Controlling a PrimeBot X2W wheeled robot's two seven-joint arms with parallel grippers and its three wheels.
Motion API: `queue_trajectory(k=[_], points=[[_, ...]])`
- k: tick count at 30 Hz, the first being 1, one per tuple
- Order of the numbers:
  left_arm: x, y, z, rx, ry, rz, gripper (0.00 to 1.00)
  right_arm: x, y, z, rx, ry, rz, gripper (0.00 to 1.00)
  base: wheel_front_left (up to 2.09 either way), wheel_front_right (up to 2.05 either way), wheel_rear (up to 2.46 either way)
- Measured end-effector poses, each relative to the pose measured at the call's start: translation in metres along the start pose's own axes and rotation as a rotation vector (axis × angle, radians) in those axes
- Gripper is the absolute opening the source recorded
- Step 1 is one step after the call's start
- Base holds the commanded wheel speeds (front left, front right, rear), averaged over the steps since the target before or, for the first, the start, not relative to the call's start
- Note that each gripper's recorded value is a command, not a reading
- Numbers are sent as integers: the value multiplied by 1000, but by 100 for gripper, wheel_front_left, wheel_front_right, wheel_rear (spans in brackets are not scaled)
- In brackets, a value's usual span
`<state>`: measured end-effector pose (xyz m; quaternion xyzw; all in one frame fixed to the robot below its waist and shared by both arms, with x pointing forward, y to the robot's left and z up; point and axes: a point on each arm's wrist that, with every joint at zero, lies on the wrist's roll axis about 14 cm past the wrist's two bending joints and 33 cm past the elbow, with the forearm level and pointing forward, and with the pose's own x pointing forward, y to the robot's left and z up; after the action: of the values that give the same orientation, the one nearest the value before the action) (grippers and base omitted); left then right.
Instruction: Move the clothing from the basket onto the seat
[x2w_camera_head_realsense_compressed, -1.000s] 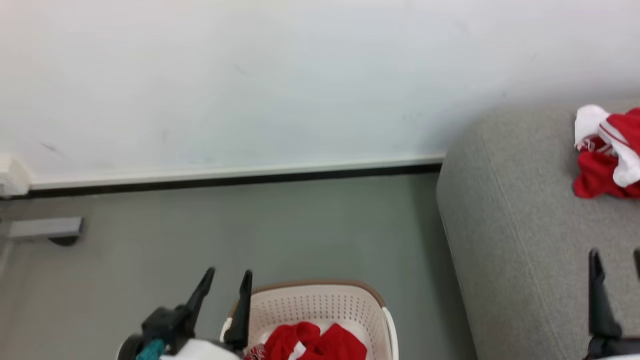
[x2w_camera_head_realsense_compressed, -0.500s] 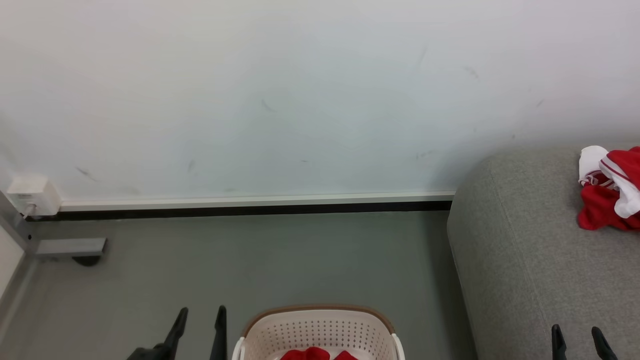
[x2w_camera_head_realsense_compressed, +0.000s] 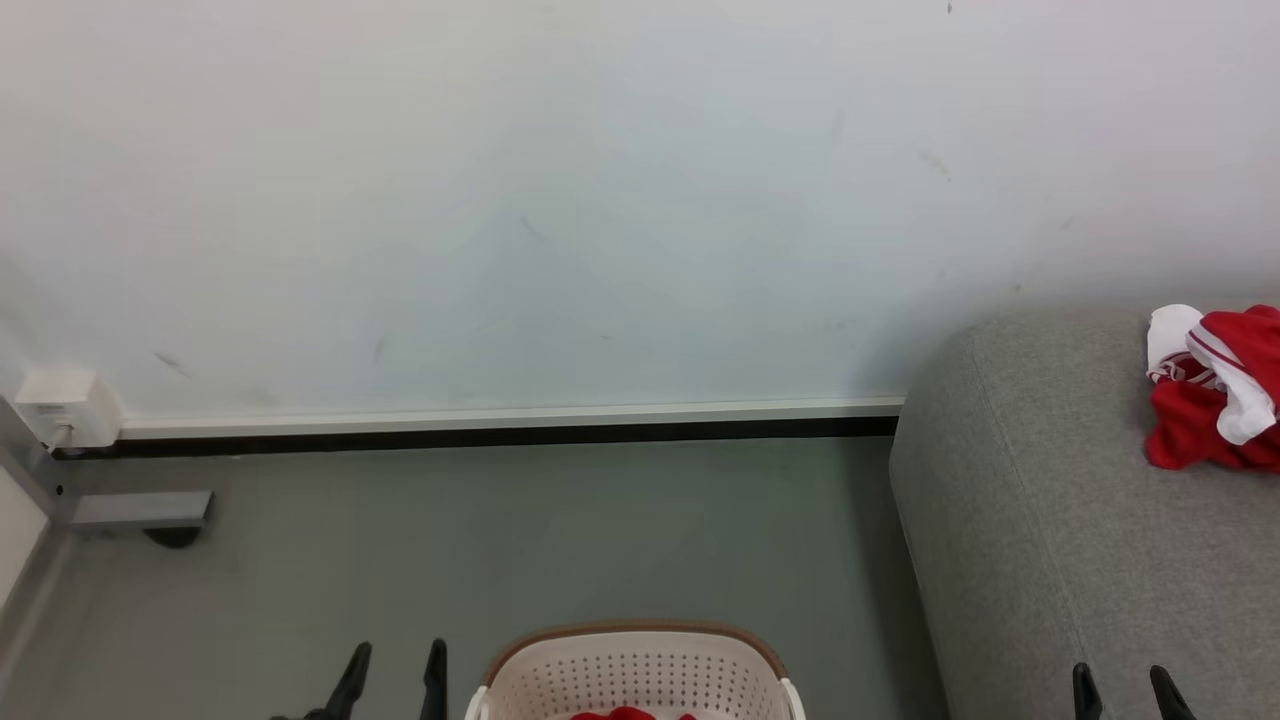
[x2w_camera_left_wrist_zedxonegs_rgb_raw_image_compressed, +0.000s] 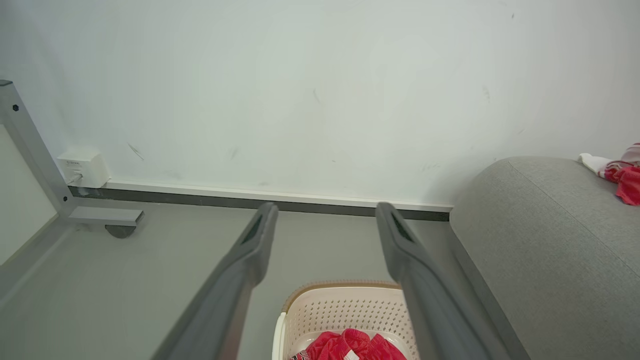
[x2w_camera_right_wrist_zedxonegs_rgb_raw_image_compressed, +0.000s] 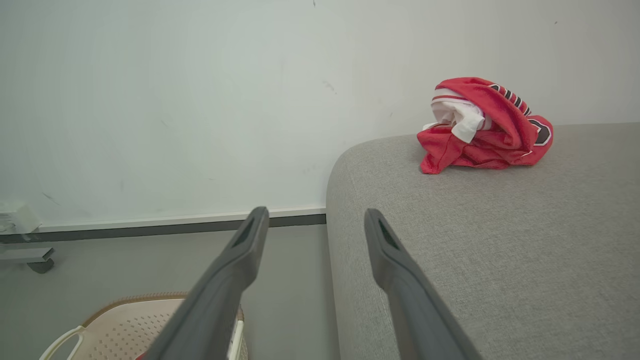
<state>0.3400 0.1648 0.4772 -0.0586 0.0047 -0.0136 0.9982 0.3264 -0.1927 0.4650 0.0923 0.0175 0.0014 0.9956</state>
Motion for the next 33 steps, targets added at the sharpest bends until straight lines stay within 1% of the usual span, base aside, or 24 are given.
queue_trajectory(k=[11, 33], points=[[-1, 2, 1, 4, -3, 3, 100, 1, 8, -2, 11, 5, 22, 100, 0, 0, 0], [1, -2, 0, 2, 1, -2, 100, 2, 8, -3, 17, 8, 23, 100, 0, 0, 0]])
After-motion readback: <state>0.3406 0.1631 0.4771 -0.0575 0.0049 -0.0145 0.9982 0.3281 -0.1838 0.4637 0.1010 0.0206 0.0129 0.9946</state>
